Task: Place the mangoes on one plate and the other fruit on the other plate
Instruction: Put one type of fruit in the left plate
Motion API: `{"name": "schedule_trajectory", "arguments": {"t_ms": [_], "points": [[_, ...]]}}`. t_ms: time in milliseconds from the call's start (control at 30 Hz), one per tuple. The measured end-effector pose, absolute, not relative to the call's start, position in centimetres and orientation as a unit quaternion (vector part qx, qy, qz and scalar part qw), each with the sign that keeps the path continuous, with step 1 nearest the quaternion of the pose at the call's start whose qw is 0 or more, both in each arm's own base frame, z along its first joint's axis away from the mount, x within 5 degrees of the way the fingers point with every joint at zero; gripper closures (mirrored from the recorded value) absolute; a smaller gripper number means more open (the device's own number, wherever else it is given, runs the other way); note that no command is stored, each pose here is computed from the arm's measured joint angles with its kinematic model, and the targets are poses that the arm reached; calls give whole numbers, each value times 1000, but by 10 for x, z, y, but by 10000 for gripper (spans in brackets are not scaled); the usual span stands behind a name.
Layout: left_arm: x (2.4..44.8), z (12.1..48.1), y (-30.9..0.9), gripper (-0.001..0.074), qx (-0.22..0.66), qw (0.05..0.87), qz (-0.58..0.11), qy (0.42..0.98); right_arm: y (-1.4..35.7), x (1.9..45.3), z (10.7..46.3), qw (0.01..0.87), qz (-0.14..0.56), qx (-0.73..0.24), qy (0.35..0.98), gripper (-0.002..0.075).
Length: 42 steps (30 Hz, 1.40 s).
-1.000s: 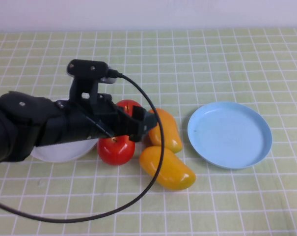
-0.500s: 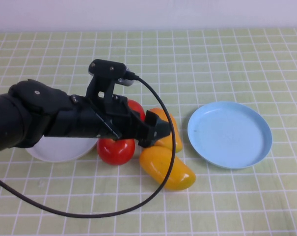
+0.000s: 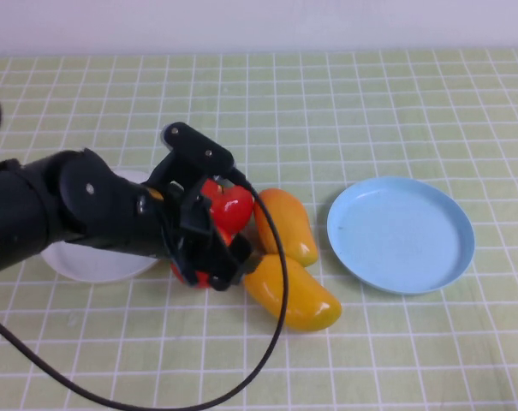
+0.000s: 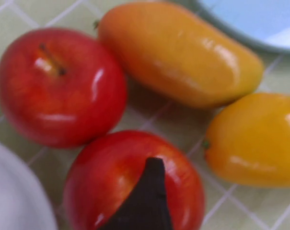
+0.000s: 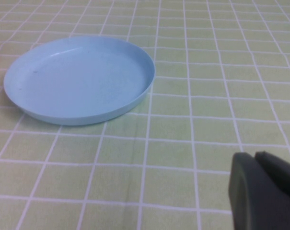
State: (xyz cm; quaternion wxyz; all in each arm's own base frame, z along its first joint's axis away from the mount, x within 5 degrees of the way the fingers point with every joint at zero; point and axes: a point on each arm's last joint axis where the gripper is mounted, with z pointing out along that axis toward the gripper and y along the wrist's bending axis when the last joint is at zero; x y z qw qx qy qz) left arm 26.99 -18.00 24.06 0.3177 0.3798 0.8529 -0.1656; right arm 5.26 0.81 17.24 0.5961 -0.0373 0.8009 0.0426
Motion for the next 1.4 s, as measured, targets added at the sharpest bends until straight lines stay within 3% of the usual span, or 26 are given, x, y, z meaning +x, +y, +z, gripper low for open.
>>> {"name": "schedule_trajectory", "arguments": {"t_ms": [167, 367, 700, 1033, 1400], "points": [[273, 236, -169, 66, 344, 305, -98, 883, 8, 53, 172, 596, 43, -37, 801, 742], [275, 250, -170, 66, 296, 281, -110, 906, 8, 53, 172, 596, 43, -37, 801, 742], [291, 294, -190, 66, 313, 253, -116, 908, 8, 53, 172, 596, 43, -37, 801, 742], [309, 258, -203, 66, 338, 169, -40, 925, 8, 53, 172, 596, 43, -37, 801, 742], [319, 241, -204, 66, 351, 166, -9, 922, 8, 53, 172, 596, 43, -37, 801, 742]]}}
